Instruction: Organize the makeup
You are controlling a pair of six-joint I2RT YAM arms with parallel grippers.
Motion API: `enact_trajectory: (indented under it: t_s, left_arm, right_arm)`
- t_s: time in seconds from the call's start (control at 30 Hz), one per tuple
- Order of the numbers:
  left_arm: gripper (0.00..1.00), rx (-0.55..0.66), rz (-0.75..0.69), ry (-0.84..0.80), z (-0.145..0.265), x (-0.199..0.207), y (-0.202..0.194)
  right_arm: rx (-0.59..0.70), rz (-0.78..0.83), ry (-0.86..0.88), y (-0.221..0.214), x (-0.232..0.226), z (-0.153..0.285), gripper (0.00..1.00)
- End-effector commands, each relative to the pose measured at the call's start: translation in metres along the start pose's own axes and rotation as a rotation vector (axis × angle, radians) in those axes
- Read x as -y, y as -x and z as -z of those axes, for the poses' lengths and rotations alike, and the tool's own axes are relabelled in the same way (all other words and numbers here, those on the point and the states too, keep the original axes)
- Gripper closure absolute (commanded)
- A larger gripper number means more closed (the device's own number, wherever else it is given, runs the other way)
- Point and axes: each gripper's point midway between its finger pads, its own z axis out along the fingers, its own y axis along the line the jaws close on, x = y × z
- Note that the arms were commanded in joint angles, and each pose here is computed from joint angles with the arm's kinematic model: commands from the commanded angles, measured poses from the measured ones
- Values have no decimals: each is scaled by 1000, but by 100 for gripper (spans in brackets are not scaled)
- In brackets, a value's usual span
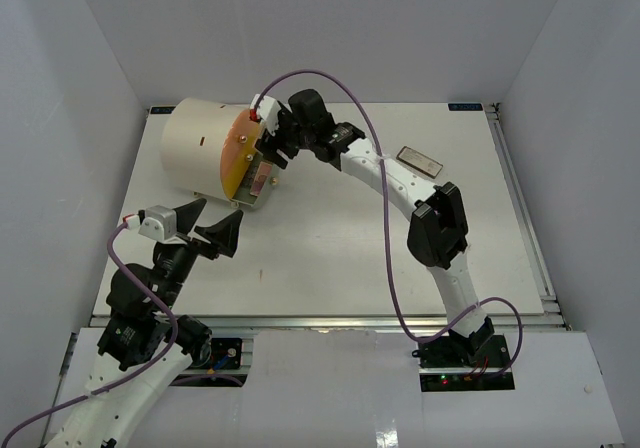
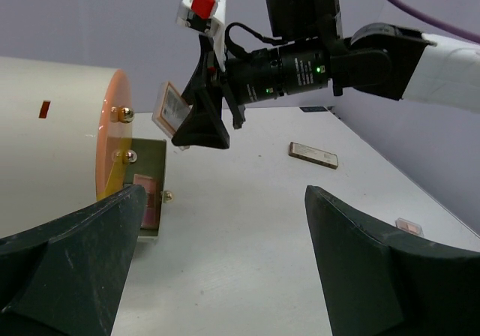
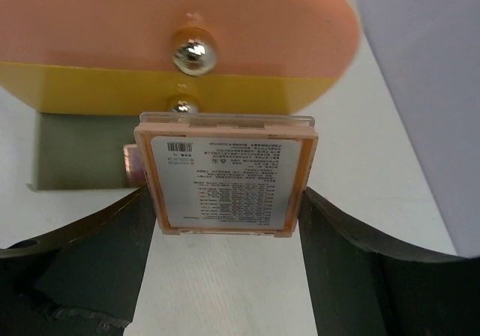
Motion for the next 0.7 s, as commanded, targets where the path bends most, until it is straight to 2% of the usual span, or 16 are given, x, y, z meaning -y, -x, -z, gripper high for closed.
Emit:
enact_trajectory:
  t_s: [0.0,0.13,0.47,0.67]
  left_arm:
    - [2,-17,-10,30,-3,-6,-6]
    - [2,-22,-13,28,-4,-6,-7]
    - [2,-24,-14,37,-4,-8,-7]
    - [2,-24,-15,38,-5,-8,-7]
  right_arm:
    - [276,-24,163,53,-29,10,85]
    - [290,-72,226,36,-46,-4,82]
    - [319,-158,163,29,-28,-35,72]
    - [295,-187,141,13,-27,-49,60]
